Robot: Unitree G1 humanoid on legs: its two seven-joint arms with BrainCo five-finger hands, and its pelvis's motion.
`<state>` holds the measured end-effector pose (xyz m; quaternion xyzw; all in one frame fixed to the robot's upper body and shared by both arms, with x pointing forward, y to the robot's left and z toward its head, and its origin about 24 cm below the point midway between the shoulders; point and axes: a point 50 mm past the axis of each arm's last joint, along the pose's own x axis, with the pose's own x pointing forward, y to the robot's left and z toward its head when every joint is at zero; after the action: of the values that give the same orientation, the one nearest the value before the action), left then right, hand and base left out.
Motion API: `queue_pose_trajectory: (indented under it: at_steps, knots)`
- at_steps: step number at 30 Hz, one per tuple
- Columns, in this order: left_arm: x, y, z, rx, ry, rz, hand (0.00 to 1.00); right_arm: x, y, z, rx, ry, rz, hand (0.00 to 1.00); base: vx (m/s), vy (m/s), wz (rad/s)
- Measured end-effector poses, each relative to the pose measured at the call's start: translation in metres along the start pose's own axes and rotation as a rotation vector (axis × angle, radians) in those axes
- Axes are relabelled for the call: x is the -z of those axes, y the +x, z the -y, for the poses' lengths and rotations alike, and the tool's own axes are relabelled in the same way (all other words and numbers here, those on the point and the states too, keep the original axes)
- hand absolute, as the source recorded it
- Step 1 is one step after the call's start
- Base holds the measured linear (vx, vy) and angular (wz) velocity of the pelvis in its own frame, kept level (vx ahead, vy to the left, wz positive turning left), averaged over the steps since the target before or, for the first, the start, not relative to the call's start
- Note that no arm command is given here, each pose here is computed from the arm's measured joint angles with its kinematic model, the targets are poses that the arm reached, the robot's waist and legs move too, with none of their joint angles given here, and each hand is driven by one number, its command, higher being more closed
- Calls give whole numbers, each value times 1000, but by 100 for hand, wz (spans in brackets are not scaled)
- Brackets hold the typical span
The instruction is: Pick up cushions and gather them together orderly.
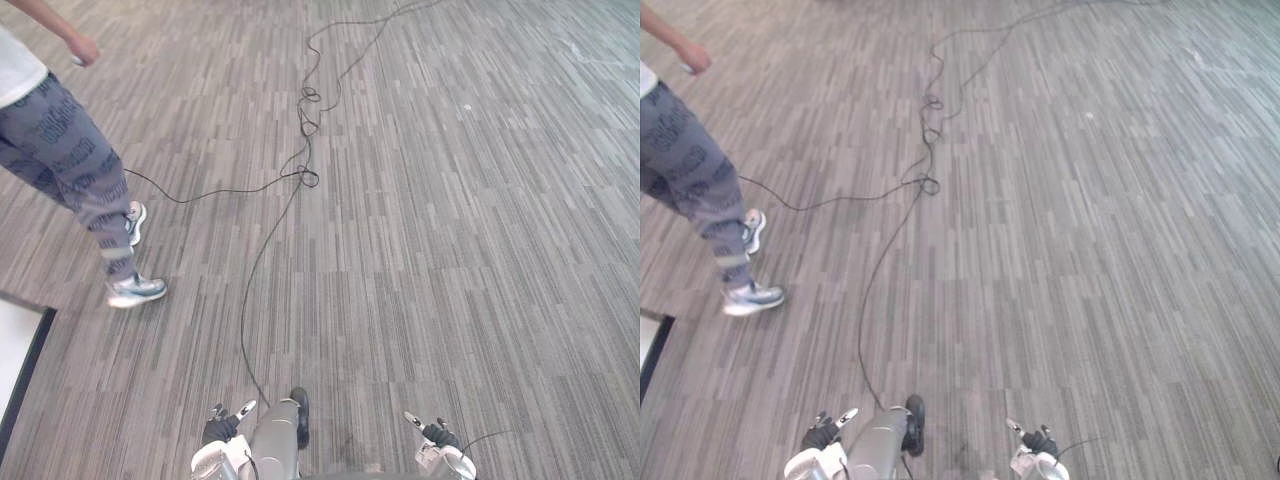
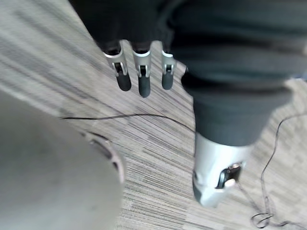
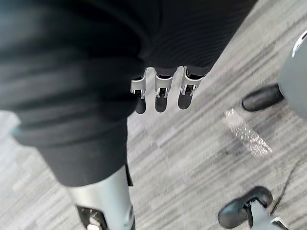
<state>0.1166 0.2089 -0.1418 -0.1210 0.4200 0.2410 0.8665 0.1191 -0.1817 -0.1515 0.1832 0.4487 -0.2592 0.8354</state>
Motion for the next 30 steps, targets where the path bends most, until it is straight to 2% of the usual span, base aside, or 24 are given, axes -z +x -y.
queue_pose_trajectory:
  at_steps: [5,12,18,20,27,30]
  knots:
    - [1,3,4,24,60,-28,0,1,-1,4,-11,-42,13,0,545,199,-19]
    - [0,5,40,97,21,-55,0,-10,-1,14,20,-52,62,0,541,-4,19]
    - [6,4,48,108,-2,-79,0,-21,4,21,43,-85,74,0,828,-131,28]
    - [12,2,39,84,-14,-87,0,-22,4,23,42,-113,76,0,740,-41,6]
    - [0,1,17,37,-26,-11,0,-7,1,-21,-85,-146,32,0,612,81,-67]
    - [5,-1,11,20,-31,-13,0,-3,0,-15,-67,-116,14,0,772,350,-91]
